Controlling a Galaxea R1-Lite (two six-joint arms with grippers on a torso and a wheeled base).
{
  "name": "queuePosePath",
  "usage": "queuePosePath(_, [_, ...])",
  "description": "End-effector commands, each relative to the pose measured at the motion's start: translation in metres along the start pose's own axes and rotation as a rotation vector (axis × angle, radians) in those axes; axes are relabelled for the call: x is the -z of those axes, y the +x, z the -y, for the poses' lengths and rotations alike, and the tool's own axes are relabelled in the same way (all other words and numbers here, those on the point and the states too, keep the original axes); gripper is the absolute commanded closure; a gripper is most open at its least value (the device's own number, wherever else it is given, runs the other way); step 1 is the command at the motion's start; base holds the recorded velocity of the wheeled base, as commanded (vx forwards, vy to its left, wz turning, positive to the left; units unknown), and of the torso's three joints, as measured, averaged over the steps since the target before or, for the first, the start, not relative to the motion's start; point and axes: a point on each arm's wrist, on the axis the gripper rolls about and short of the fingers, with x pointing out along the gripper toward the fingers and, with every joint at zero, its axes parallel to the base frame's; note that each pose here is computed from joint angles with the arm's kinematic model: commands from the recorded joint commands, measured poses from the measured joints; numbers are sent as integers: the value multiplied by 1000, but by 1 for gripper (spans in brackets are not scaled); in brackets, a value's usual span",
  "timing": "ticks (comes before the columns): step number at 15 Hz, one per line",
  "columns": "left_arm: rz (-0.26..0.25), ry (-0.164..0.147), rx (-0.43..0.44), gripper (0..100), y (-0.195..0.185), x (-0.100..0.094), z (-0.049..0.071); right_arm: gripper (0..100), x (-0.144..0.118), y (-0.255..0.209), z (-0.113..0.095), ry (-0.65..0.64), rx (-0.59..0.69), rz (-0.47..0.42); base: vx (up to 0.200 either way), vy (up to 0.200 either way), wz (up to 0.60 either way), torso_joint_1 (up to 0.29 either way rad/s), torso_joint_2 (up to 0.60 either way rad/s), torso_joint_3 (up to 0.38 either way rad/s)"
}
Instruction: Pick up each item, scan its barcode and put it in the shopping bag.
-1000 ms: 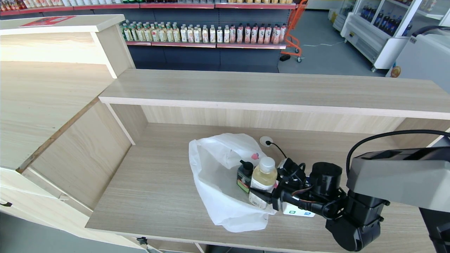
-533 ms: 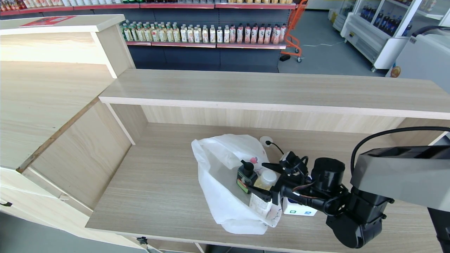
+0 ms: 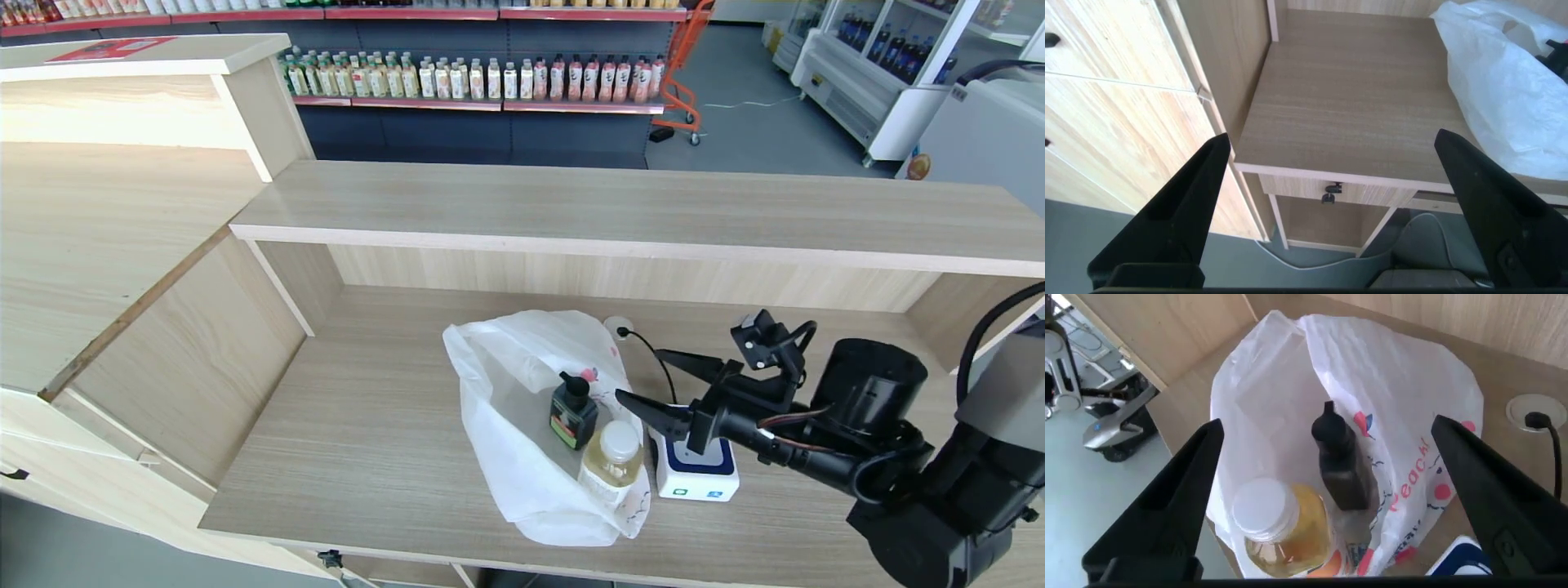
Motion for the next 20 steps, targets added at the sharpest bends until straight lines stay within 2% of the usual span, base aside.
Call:
queuePosePath(1, [0, 0, 0, 0, 0, 0, 0, 0, -37, -59, -14, 17, 96, 32, 0, 0, 0, 0, 0, 0])
queuePosePath(3, [0, 0, 0, 0, 0, 0, 0, 0, -44, -83, -9, 80, 264, 35, 0, 0, 0, 0, 0, 0])
queuePosePath(5, [0, 0, 0, 0, 0, 0, 0, 0, -38, -119, -10, 106, 452, 17, 0, 0, 0, 0, 0, 0])
queuePosePath(7, [0, 0, 0, 0, 0, 0, 0, 0, -35, -162, -42, 105, 556, -8, 0, 0, 0, 0, 0, 0])
queuePosePath(9, [0, 0, 0, 0, 0, 0, 0, 0, -32, -194, -68, 134, 721, -80, 0, 0, 0, 0, 0, 0])
queuePosePath(11, [0, 0, 0, 0, 0, 0, 0, 0, -20, -225, -95, 146, 759, -122, 0, 0, 0, 0, 0, 0])
queuePosePath(13, [0, 0, 0, 0, 0, 0, 0, 0, -4, -255, -123, 84, 809, -103, 0, 0, 0, 0, 0, 0])
queuePosePath(15, [0, 0, 0, 0, 0, 0, 0, 0, 12, -268, -137, 71, 834, -111, 0, 0, 0, 0, 0, 0])
queuePosePath(16, [0, 0, 0, 0, 0, 0, 0, 0, 18, -273, -143, 60, 850, -78, 0, 0, 0, 0, 0, 0])
queuePosePath(18, [0, 0, 0, 0, 0, 0, 0, 0, 19, -278, -151, -12, 802, 17, 0, 0, 0, 0, 0, 0])
queuePosePath(20, [0, 0, 0, 0, 0, 0, 0, 0, 21, -281, -154, -69, 798, 51, 0, 0, 0, 0, 0, 0])
